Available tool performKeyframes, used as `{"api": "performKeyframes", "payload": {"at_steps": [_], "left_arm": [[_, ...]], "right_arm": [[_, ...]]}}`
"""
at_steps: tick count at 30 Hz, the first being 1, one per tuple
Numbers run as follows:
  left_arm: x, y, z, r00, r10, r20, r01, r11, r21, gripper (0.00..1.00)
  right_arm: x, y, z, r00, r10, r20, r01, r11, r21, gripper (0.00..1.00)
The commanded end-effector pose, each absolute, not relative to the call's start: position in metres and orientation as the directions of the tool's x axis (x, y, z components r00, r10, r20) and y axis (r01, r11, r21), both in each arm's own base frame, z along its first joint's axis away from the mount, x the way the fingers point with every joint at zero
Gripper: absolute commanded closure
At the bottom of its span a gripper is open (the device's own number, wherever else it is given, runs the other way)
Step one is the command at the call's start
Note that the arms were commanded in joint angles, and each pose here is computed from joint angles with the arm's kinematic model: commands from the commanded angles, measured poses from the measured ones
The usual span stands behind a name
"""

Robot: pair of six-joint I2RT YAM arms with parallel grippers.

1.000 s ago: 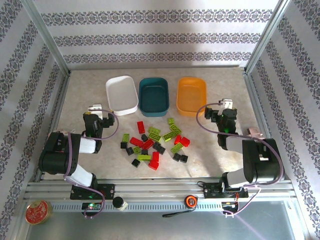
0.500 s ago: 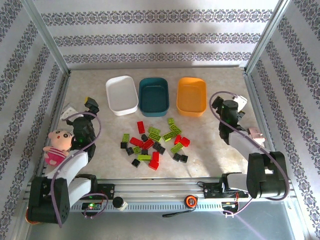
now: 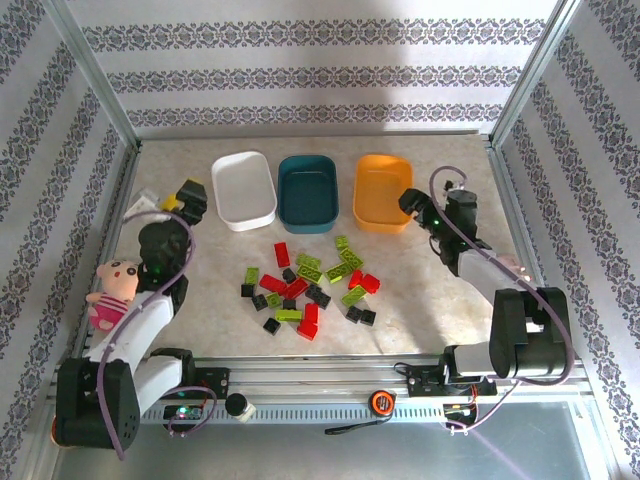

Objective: Sort the legos into containers by color
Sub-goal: Move the container to the top-center of the table, then move the container to the center of the table.

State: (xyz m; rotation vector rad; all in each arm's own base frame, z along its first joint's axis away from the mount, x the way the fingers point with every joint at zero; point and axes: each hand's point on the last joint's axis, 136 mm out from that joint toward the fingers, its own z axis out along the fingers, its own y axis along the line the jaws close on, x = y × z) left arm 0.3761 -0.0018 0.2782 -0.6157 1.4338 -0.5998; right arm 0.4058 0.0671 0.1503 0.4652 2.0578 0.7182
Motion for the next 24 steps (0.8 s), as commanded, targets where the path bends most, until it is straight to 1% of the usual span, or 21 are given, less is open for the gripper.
{"api": "performKeyframes", "payload": {"at_steps": [1, 2, 4, 7, 11, 12, 15, 19, 24], "left_arm": [[0.394, -0.060, 0.247, -0.273, -0.581, -0.767, 0.054, 0.786, -0.615, 0.25], [0.401, -0.073, 0.239, -0.333, -0.542, -0.772, 0.062, 0.804, -0.592, 0.28], [0.413, -0.099, 0.226, -0.424, -0.466, -0.777, 0.098, 0.829, -0.551, 0.29], [0.426, -0.134, 0.204, -0.511, -0.352, -0.785, 0.136, 0.868, -0.478, 0.29], [0.446, -0.153, 0.162, -0.633, -0.257, -0.730, 0.103, 0.907, -0.408, 0.29], [0.450, -0.153, 0.154, -0.654, -0.248, -0.714, 0.084, 0.915, -0.395, 0.31], [0.463, -0.148, 0.139, -0.686, -0.228, -0.691, 0.034, 0.939, -0.344, 0.34], [0.478, -0.156, 0.131, -0.695, -0.211, -0.688, 0.054, 0.938, -0.342, 0.34], [0.490, -0.160, 0.107, -0.742, -0.173, -0.647, 0.046, 0.951, -0.306, 0.36]], "right_arm": [[0.405, 0.113, 0.160, -0.638, 0.412, -0.651, -0.129, 0.776, 0.618, 0.11], [0.405, 0.125, 0.161, -0.657, 0.384, -0.648, -0.171, 0.762, 0.624, 0.12], [0.409, 0.142, 0.158, -0.699, 0.338, -0.631, -0.211, 0.745, 0.633, 0.14], [0.417, 0.158, 0.146, -0.742, 0.276, -0.611, -0.210, 0.769, 0.603, 0.16], [0.424, 0.169, 0.131, -0.773, 0.242, -0.587, -0.187, 0.797, 0.574, 0.16], [0.426, 0.169, 0.128, -0.775, 0.242, -0.584, -0.178, 0.803, 0.569, 0.16], [0.432, 0.174, 0.122, -0.790, 0.226, -0.570, -0.166, 0.816, 0.553, 0.16], [0.440, 0.181, 0.111, -0.814, 0.199, -0.547, -0.160, 0.827, 0.538, 0.16], [0.446, 0.183, 0.104, -0.823, 0.191, -0.534, -0.143, 0.841, 0.522, 0.16]]}}
